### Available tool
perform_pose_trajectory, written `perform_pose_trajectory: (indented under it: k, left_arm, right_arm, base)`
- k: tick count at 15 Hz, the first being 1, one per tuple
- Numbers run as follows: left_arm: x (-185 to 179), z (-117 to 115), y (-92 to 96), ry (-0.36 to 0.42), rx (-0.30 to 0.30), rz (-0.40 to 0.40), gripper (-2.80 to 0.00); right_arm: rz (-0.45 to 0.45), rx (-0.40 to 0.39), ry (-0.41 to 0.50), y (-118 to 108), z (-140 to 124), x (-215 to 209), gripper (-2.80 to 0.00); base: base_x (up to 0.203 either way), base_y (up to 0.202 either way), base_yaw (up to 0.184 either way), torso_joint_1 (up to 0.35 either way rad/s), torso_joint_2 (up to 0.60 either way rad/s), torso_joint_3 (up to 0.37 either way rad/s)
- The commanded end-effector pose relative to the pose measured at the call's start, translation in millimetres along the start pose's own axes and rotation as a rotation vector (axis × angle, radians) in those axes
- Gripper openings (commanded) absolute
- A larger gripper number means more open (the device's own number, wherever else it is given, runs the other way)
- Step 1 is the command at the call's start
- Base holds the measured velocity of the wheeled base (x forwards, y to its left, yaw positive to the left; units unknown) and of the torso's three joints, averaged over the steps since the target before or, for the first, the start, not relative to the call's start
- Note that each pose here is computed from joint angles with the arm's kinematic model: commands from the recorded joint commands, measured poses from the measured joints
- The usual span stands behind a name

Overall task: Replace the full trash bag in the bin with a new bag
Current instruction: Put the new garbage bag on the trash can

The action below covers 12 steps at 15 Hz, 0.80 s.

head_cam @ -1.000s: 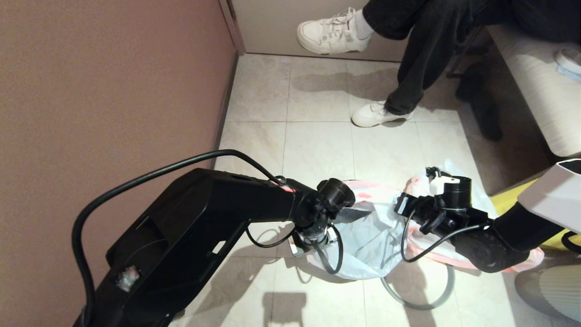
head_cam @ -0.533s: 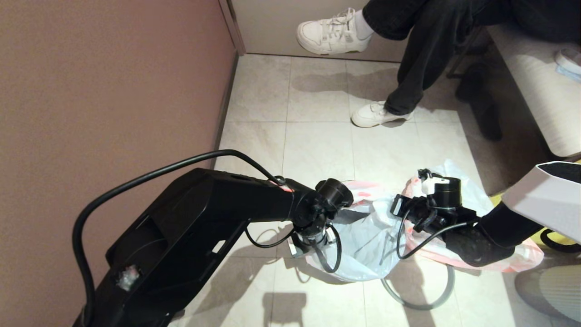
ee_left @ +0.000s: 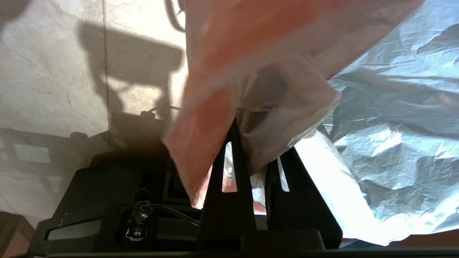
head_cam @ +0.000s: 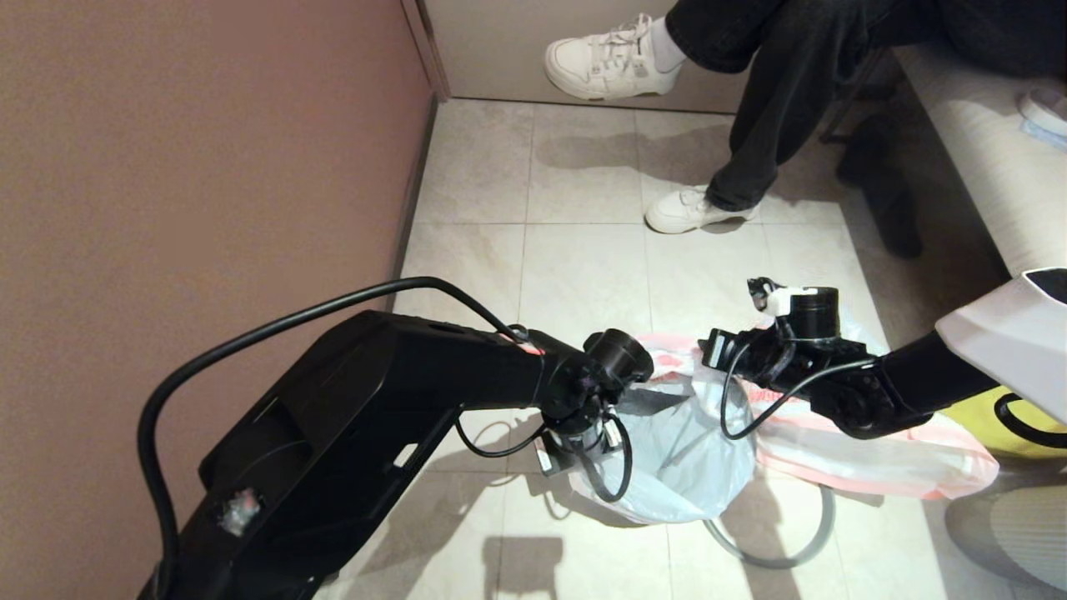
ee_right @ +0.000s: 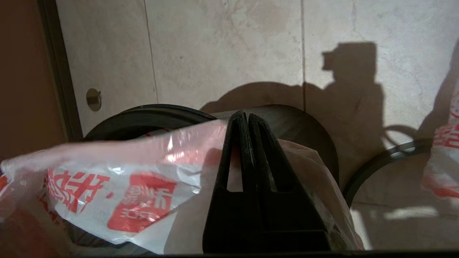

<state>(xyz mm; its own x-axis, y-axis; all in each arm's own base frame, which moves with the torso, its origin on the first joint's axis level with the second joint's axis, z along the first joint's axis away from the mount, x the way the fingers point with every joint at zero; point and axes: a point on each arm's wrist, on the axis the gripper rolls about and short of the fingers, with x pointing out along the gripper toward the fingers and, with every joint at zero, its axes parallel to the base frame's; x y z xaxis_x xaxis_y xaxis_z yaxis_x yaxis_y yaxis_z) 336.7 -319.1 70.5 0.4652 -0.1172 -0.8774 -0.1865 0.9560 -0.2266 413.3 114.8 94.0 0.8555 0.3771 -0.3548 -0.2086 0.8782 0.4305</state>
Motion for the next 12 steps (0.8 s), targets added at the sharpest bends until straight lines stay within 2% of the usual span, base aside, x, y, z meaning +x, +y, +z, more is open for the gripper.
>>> perform_pose_trajectory:
  k: [1, 8, 12]
  left_arm:
    - [1, 0, 1.4, 0.006, -0.007, 0.004, -2.80]
    - [6, 11, 8.2, -0.001, -0.035, 0.002, -2.80]
    - [7, 15, 10.1, -0.009, -0.051, 0.003, -2.80]
  right_arm:
    - [0.010, -0.012, 0.031, -1, 0, 9, -2.80]
    - [-0.040, -0.019, 0.168, -20, -33, 48, -2.80]
    - [-0.061, -0.008, 0.166, -29, -30, 51, -2.80]
  base:
    - [0.000, 0.000, 0.000, 0.000, 0.00, 0.000]
    - [0.000, 0.000, 0.000, 0.000, 0.00, 0.000]
    - [0.000, 0.000, 0.000, 0.000, 0.00, 0.000]
